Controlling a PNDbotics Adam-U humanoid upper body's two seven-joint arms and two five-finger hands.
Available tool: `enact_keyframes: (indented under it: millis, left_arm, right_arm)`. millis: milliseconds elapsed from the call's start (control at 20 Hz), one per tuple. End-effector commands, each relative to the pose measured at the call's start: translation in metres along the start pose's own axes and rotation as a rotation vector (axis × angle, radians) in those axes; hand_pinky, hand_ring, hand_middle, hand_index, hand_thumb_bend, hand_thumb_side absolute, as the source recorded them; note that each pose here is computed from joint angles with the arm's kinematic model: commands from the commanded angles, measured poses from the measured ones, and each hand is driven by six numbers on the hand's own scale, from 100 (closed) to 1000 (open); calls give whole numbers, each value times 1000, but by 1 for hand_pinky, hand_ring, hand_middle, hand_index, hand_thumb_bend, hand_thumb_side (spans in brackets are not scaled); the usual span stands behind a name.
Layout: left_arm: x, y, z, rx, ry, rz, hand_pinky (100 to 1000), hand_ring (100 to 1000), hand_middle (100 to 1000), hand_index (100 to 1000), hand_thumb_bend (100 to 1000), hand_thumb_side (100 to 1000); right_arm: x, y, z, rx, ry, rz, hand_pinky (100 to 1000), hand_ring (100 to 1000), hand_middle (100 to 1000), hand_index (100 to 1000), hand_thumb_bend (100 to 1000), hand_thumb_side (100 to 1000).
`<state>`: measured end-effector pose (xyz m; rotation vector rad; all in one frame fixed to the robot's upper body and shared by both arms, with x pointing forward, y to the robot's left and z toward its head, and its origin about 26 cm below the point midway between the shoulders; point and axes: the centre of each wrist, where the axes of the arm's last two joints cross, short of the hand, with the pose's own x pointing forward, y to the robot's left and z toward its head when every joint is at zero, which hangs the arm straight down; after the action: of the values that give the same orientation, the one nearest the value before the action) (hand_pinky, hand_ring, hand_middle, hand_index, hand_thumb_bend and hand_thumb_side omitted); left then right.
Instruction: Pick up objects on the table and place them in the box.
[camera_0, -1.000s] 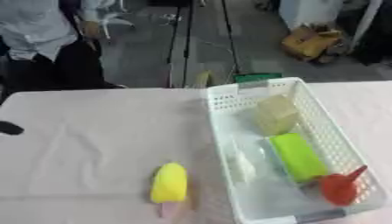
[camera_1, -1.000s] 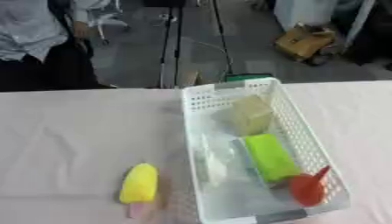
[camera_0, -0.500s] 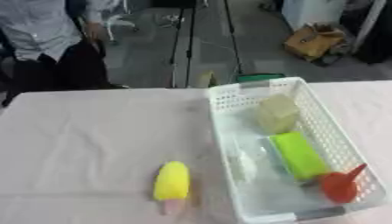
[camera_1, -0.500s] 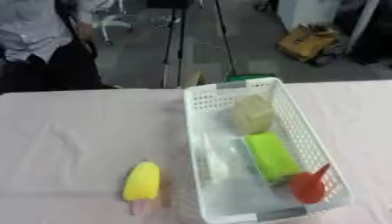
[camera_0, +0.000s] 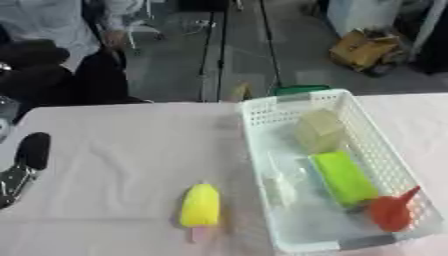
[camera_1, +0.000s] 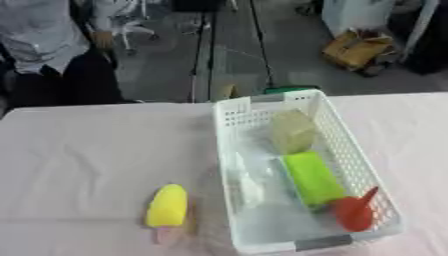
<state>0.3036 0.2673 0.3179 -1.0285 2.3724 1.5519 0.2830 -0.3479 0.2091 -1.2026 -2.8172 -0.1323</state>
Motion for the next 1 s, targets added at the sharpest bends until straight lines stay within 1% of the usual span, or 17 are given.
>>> enact_keyframes:
  millis: [50, 150, 250, 300, 500, 550, 600, 650, 700, 750, 800, 850, 950, 1000]
  left_arm:
    - [0, 15, -9, -117, -112, -98, 1000, 1000, 930, 1000, 100, 769]
    - [1, 16, -13, -159, -141, -110, 1000, 1000, 930, 1000, 100, 769]
    - [1, 17, -14, -171, -147, -110, 1000, 1000, 930, 1000, 100, 769]
    - [1, 17, -14, -177, -151, -112, 1000, 1000, 968, 1000, 100, 808]
    - [5, 18, -26, -257, -237, -150, 1000, 1000, 983, 1000, 100, 818]
    - [6, 16, -29, -274, -255, -149, 1000, 1000, 992, 1000, 100, 835]
    - [8, 16, -31, -288, -266, -146, 1000, 1000, 992, 1000, 100, 875]
    - [9, 15, -33, -302, -273, -142, 1000, 1000, 992, 1000, 100, 875]
    - [10, 14, -35, -313, -274, -136, 1000, 1000, 992, 1000, 100, 903]
    - [11, 14, -37, -323, -271, -136, 1000, 1000, 990, 1000, 100, 955]
    - [12, 14, -39, -332, -265, -136, 1000, 1000, 986, 1000, 100, 965]
    - [12, 14, -41, -342, -255, -137, 1000, 1000, 978, 1000, 100, 999]
    - [12, 11, -42, -361, -224, -122, 1000, 1000, 942, 1000, 100, 1000]
    - [10, 8, -42, -371, -205, -105, 1000, 1000, 942, 1000, 100, 1000]
  right_arm:
    - [2, -3, -10, -3, -45, -5, 893, 878, 752, 882, 100, 1000]
    - [2, -3, -10, -1, -44, -6, 893, 878, 752, 882, 100, 1000]
    - [2, -3, -11, -1, -43, -6, 893, 878, 752, 882, 100, 1000]
    - [2, -3, -10, 1, -43, -7, 893, 878, 752, 882, 100, 1000]
    - [2, -3, -10, 8, -42, -11, 894, 878, 751, 879, 100, 1000]
    - [2, -3, -10, 9, -42, -12, 894, 878, 751, 877, 100, 1000]
    - [2, -3, -10, 10, -41, -12, 895, 878, 750, 877, 100, 1000]
    - [2, -2, -10, 11, -41, -13, 895, 878, 750, 877, 100, 1000]
    - [2, -2, -10, 11, -40, -14, 895, 878, 750, 877, 100, 1000]
    - [2, -2, -10, 12, -39, -15, 895, 878, 749, 876, 100, 1000]
    - [2, -2, -10, 12, -38, -15, 895, 878, 749, 876, 100, 1000]
    - [2, -2, -10, 12, -37, -14, 895, 878, 749, 875, 100, 1000]
    - [2, -3, -9, 13, -33, -12, 896, 878, 748, 873, 100, 1000]
    - [2, -3, -9, 14, -31, -10, 896, 878, 748, 873, 100, 1000]
